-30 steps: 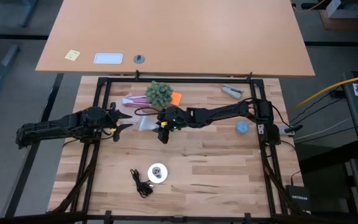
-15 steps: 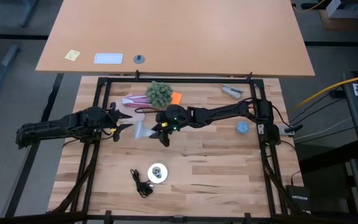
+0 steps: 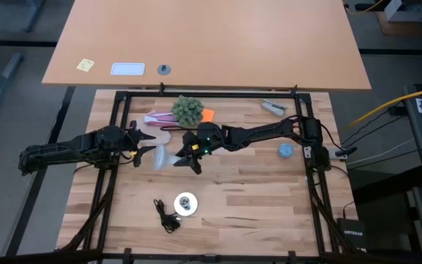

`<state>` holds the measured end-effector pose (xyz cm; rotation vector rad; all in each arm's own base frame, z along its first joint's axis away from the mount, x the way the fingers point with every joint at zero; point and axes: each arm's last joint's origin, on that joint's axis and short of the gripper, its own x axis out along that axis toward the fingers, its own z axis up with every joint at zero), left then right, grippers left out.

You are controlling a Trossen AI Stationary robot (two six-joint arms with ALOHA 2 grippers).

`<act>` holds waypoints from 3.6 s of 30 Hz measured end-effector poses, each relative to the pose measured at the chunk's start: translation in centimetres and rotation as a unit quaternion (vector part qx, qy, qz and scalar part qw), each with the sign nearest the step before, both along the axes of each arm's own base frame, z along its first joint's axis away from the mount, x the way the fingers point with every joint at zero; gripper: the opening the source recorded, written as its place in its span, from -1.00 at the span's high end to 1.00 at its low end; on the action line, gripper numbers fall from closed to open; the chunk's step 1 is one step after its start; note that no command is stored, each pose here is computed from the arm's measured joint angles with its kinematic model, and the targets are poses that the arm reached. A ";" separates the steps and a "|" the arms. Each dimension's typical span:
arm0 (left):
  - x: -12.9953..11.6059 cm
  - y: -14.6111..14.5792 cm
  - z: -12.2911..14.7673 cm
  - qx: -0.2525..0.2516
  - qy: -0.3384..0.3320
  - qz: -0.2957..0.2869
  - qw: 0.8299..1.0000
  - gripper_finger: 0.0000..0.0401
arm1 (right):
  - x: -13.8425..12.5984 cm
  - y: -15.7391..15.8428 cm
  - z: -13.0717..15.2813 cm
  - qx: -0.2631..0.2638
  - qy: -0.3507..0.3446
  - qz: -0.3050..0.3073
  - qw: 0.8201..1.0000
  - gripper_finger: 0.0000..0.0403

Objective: Screw lightbulb
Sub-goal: Insert the lightbulb into the lamp

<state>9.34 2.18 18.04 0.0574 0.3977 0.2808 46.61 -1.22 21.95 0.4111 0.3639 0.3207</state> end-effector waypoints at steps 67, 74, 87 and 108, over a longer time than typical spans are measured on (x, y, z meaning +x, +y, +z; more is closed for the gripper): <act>4.0 -5.0 1.1 -0.351 -0.063 -0.180 0.917 0.15 | -5.4 -1.2 12.5 -0.080 -0.207 0.093 0.971 0.22; 5.7 -7.5 -1.6 -0.419 0.038 -0.127 0.898 0.15 | -7.4 -1.3 14.9 -0.099 -0.212 0.080 0.969 0.22; 9.6 -14.0 -4.2 -0.458 0.012 -0.199 0.866 0.15 | -8.0 -1.4 15.7 -0.106 -0.218 0.049 0.969 0.22; 16.3 -15.2 -7.2 -0.311 -0.010 -0.087 0.946 0.15 | -8.0 -1.2 15.8 -0.099 -0.223 0.081 0.966 0.22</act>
